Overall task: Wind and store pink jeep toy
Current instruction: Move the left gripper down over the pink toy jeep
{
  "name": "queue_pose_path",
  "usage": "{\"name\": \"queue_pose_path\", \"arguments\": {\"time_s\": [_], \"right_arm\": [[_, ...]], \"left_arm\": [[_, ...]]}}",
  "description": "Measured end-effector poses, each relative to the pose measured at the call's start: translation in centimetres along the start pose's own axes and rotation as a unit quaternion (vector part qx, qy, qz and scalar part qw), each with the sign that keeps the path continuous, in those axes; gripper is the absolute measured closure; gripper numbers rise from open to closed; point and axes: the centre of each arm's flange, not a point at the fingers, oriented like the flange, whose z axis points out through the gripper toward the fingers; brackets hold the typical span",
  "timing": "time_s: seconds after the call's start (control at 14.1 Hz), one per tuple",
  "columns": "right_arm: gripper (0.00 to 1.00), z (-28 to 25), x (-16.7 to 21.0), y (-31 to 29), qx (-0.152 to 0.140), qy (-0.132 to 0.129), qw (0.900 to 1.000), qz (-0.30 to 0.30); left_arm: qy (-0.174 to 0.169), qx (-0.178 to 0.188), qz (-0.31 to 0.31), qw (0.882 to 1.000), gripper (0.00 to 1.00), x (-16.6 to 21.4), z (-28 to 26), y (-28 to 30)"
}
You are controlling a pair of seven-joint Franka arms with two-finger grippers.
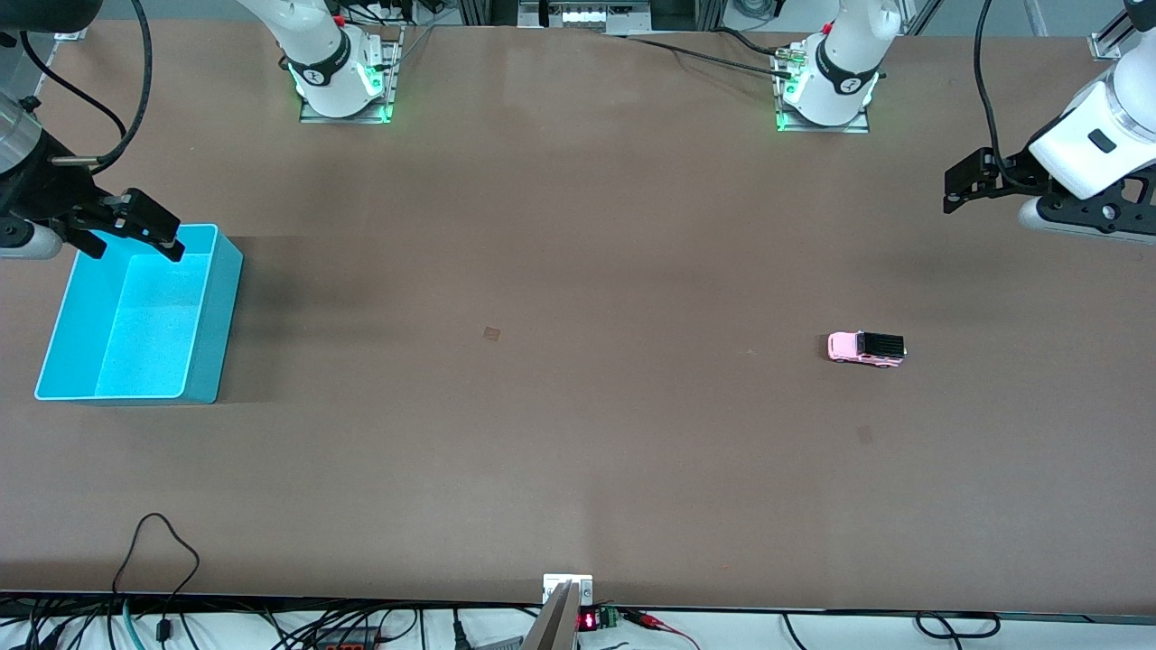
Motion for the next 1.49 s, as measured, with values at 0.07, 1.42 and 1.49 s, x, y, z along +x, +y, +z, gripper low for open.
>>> {"name": "queue_pose_path", "arguments": {"time_s": [0.07,1.42,1.49], "right_arm": [[0.0,0.0,0.0,0.0,0.0,0.0,1.0,0.0],[0.0,0.0,0.0,0.1,0.0,0.0,1.0,0.001],[0.0,0.0,0.0,0.1,0.0,0.0,1.0,0.001]], "left_arm": [[0.0,0.0,0.0,1.0,0.0,0.0,0.0,0.0],[-0.173,-0.031,0.103,0.979,0.0,1.3,9.6,-0.3],[-0.165,-0.034,0.145,0.975,0.0,2.2,11.2,-0.6]]}}
